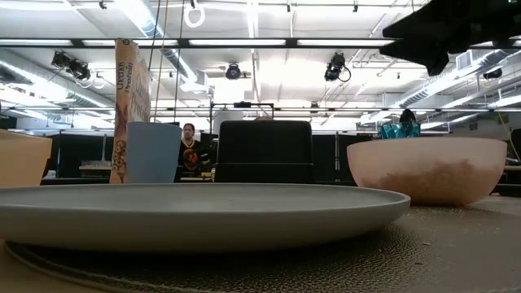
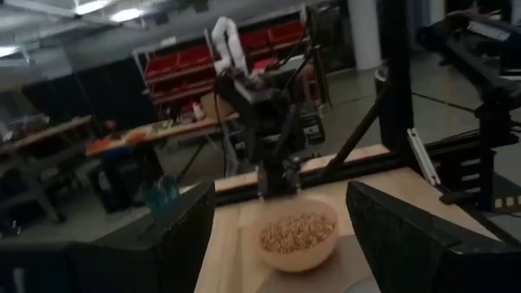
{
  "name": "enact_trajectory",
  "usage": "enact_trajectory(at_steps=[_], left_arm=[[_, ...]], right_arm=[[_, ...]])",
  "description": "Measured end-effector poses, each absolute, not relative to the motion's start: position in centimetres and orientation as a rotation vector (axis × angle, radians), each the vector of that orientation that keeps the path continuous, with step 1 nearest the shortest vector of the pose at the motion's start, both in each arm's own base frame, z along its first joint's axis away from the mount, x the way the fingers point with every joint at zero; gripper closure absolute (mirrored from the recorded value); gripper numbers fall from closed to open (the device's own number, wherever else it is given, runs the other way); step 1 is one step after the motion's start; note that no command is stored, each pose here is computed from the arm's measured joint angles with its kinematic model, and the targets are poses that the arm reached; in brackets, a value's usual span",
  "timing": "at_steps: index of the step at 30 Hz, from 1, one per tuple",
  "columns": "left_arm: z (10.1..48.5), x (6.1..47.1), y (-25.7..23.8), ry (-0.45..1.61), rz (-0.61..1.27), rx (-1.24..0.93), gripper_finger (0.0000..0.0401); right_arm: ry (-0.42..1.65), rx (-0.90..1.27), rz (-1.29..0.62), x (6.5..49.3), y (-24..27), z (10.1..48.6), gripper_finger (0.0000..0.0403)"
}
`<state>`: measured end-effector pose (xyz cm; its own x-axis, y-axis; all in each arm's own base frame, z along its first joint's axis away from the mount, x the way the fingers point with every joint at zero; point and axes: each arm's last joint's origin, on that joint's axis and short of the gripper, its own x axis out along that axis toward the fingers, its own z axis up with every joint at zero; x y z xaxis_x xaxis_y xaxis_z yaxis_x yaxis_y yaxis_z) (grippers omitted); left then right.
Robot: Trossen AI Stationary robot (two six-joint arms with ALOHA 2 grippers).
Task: Arrange a breakfast setting
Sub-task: Put the red apple on the blue plate
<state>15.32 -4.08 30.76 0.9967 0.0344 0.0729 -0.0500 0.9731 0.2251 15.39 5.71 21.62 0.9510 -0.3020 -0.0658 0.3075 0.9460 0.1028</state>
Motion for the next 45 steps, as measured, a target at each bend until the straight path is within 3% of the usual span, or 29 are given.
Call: enact_trajectory(at_steps=[11,22,27,36,38,45], left_arm=[[28.9,18.0,-3.8,0.055,0.186,0.172,0.0115],[25.9,17.9,-4.1,0.250,0.131,0.146,0.0115],[25.1,17.7,-4.0,0.327,0.144,0.079,0.0116],[24.7,17.2,-5.2,0.352,0.092,0.026,0.0116],[24.4,17.0,-5.7,0.390,0.051,0.034,0.0116],[24.1,15.9,-8.3,0.499,-0.401,-0.134,0.0116]], right_arm=[[0.130,0.114,-0.355,16.2,5.5,20.2,0.0192],[0.092,0.126,-0.324,17.7,6.1,19.8,0.0193],[0.176,0.076,-0.352,19.2,6.6,19.8,0.0193],[0.204,0.030,-0.268,21.5,7.5,22.1,0.0193],[0.212,0.012,-0.266,21.5,7.5,22.5,0.0193],[0.207,-0.023,-0.361,21.3,6.1,23.9,0.0193]])
